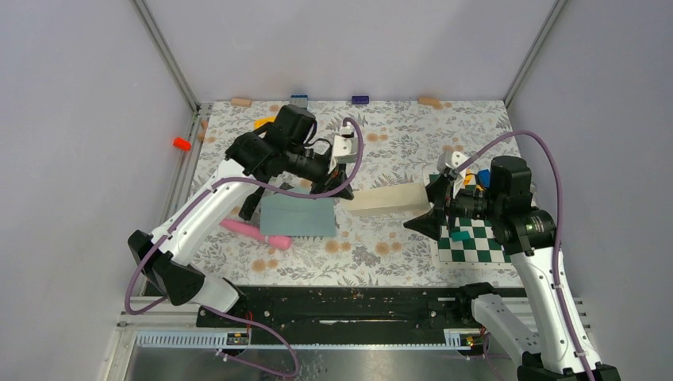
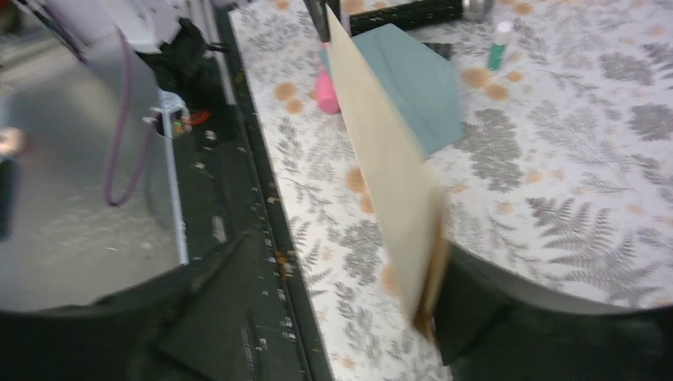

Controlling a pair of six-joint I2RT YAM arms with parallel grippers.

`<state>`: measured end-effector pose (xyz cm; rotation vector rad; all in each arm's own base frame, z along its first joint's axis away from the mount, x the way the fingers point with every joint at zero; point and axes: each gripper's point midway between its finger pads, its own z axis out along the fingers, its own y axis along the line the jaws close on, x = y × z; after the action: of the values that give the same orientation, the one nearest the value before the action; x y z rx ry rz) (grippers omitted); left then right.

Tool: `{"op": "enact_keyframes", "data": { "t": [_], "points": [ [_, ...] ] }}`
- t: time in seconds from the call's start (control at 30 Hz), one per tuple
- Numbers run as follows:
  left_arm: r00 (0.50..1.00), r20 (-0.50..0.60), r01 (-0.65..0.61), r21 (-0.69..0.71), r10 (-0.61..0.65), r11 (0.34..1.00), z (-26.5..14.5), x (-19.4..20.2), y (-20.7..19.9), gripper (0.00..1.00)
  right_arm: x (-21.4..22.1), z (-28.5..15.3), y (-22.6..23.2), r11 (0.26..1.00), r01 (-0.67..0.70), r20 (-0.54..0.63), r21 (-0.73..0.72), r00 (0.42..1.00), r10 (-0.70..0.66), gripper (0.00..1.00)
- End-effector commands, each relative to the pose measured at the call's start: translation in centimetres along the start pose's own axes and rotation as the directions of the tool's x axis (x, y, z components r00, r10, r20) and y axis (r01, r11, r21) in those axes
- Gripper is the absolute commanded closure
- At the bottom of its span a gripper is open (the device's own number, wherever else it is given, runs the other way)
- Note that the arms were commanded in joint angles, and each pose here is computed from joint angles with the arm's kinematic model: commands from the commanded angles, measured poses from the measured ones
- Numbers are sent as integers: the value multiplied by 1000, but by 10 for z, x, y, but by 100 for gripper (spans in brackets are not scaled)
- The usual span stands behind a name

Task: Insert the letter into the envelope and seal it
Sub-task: Fold the letter.

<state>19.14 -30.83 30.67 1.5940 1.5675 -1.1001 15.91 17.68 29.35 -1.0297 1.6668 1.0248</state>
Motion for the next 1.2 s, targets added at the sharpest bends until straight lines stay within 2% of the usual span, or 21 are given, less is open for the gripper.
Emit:
{"op": "enact_keyframes", "data": {
  "t": [0.0,0.1,0.17,0.43,0.6,0.8,0.97,1.17],
  "points": [
    [1000,-2,-5,-74,5,997,-8,-2,3,100,-25,-12,-15,984,108,6,139,994,-109,10],
    [999,-46,2,-126,-8,992,-9,14,10,100,-38,-19,-21,969,153,6,192,988,-157,2],
    [997,-74,4,-139,-15,990,-8,25,11,100,-45,-18,-20,967,174,6,187,984,-178,1],
    [988,-156,-7,-71,-4,997,6,52,-9,100,-41,21,-11,988,152,-41,-8,987,-152,3],
    [987,-159,-14,-52,6,999,7,57,-17,100,-24,53,-6,989,77,-96,-129,991,-90,10],
    [989,-149,-21,-30,16,999,6,62,-26,100,-2,74,3,973,12,-139,-231,989,-46,22],
    [988,-156,0,-12,-2,1000,11,67,-25,100,8,84,14,962,3,-158,-274,986,-49,28],
    [986,-167,23,9,-21,1000,17,73,-24,100,19,99,17,955,-15,-203,-297,978,-48,42]
  ]
}}
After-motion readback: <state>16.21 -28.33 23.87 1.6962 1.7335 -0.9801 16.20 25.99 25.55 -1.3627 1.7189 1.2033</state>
